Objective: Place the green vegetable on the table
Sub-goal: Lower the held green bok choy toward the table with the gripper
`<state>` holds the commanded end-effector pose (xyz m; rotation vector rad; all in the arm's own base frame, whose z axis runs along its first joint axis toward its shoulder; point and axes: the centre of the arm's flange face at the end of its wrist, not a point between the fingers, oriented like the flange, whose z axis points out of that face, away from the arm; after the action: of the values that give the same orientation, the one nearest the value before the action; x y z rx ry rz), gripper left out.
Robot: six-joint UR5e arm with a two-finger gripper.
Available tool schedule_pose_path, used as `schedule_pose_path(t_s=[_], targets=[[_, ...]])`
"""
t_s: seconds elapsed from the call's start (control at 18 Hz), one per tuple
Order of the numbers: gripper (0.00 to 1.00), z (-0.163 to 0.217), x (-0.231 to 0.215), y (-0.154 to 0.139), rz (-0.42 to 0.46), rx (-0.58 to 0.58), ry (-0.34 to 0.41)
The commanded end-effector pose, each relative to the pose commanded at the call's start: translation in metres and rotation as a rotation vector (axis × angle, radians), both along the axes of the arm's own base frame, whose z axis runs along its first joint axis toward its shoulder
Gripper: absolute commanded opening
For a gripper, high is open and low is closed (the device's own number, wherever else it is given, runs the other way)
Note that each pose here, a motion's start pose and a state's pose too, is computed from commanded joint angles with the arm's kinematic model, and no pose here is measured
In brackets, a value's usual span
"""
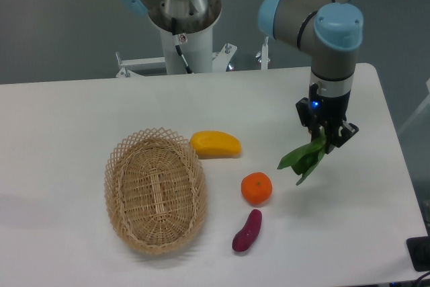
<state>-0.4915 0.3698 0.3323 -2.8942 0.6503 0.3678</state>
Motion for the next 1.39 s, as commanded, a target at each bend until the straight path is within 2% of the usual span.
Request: schedule_pose_path(t_s=[0.33,0.78,0.89,1.28,1.39], targets=[[0.42,-0.007,0.002,-0.005,-0.005,-0.009,-0.010],[0.42,-0.026,0.011,-0.010,-0.064,-0.036,-0.031],[0.42,-0.035,0.010,-0.020,-0.087,-0.050,-0.041],[0.39,-0.071,0.009,-0.061,-0.283,-0.111,-0.073],[0.39,-0.074,0.009,-0.065,-0.326,-0.121,-0.072]])
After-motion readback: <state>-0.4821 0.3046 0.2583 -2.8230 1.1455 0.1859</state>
